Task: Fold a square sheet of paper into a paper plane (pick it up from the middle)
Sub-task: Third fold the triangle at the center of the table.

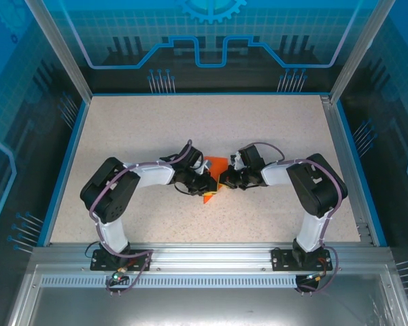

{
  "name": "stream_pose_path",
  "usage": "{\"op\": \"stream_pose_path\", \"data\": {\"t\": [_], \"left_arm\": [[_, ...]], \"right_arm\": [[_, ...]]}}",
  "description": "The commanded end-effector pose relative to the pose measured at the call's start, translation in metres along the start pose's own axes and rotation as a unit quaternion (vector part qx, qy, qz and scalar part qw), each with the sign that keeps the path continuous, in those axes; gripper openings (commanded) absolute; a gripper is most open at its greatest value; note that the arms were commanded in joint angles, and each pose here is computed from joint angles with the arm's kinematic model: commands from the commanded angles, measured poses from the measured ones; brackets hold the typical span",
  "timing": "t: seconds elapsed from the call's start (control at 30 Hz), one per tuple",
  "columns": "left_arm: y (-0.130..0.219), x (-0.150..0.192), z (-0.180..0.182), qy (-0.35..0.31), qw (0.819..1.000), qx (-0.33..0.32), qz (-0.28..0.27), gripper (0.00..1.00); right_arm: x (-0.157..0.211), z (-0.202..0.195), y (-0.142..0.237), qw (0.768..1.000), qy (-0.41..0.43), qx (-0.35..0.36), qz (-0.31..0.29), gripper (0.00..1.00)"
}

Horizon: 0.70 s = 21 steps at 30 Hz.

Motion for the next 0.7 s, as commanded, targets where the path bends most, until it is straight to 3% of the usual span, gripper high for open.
{"op": "stream_pose_path", "data": {"t": [0.0,0.43,0.67], "left_arm": [[-0.007,0.007,0.007,0.007,1.000,-0.002,0.026,0.16],[-0.008,0.020,0.037,0.011,0.995,-0.091,0.034,0.16],[-0.007,0.024,0.041,0.004,0.994,-0.100,0.041,0.14]], "right_arm": [[0.007,-0.017,-0.005,0.998,-0.016,0.052,0.009,0.01],[0.007,-0.017,-0.004,0.998,-0.014,0.061,0.011,0.02],[0.002,0.016,0.010,1.000,0.027,0.006,0.006,0.12]]}}
Point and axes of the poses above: each hand's point on the last joint's axis, 136 mm out from that joint toward the fingers, its own y axis back along the fingers, its own z axis along the line the jaws close on, x = y × z, the point moved 9 cm from there along y, back along the fingers, and after that the axes turned 2 degrees about -y, right-handed, at the moved point
